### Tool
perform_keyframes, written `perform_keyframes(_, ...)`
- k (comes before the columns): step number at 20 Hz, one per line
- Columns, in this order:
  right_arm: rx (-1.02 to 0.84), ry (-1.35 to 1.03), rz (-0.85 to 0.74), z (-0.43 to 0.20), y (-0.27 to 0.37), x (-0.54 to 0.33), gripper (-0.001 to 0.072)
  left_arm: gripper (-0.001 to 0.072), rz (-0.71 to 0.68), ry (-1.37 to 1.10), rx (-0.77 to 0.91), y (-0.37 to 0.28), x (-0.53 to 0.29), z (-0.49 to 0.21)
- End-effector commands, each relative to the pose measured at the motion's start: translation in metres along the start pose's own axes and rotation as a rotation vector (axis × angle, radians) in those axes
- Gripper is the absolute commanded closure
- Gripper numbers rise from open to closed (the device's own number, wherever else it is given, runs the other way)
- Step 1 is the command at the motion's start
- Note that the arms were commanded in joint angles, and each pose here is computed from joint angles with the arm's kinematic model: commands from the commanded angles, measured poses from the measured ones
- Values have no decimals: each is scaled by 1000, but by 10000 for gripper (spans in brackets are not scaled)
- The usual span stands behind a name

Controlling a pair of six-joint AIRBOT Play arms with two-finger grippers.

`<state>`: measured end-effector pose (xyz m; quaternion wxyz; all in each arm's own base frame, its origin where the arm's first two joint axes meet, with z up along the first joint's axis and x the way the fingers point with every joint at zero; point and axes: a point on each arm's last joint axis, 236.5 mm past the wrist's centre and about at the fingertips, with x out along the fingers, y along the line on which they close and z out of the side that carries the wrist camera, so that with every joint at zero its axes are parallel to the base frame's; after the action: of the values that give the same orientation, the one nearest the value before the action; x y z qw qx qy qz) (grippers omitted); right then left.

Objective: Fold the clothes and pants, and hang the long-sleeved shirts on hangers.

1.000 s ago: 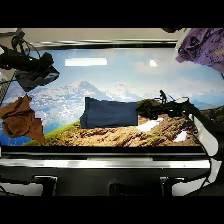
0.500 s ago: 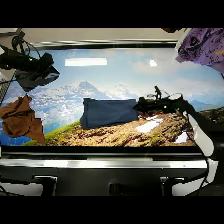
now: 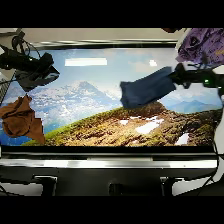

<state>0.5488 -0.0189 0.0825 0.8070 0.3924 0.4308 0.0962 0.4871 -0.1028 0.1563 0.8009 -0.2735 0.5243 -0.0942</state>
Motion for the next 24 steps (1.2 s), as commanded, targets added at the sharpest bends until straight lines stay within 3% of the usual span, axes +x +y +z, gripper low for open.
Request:
perform_keyframes(1, 70, -193, -126, 67, -48, -79, 684, 689, 0, -1, -1, 1, 0, 0)
perform_keyframes(6, 316, -363, -390, 84, -157, -191, 684, 689, 1, 1, -1, 1, 0, 0)
perform_keyframes(12, 496, -284, -752, -7, -265, -263, 683, 689, 9, 25, -1, 3, 0, -6)
perform_keyframes(17, 656, -200, -908, -115, -305, -269, 684, 689, 8, 25, -1, 2, 0, -6)
perform_keyframes(24, 727, -112, -1020, -188, -323, -266, 683, 689, 9, 25, -1, 2, 0, -6)
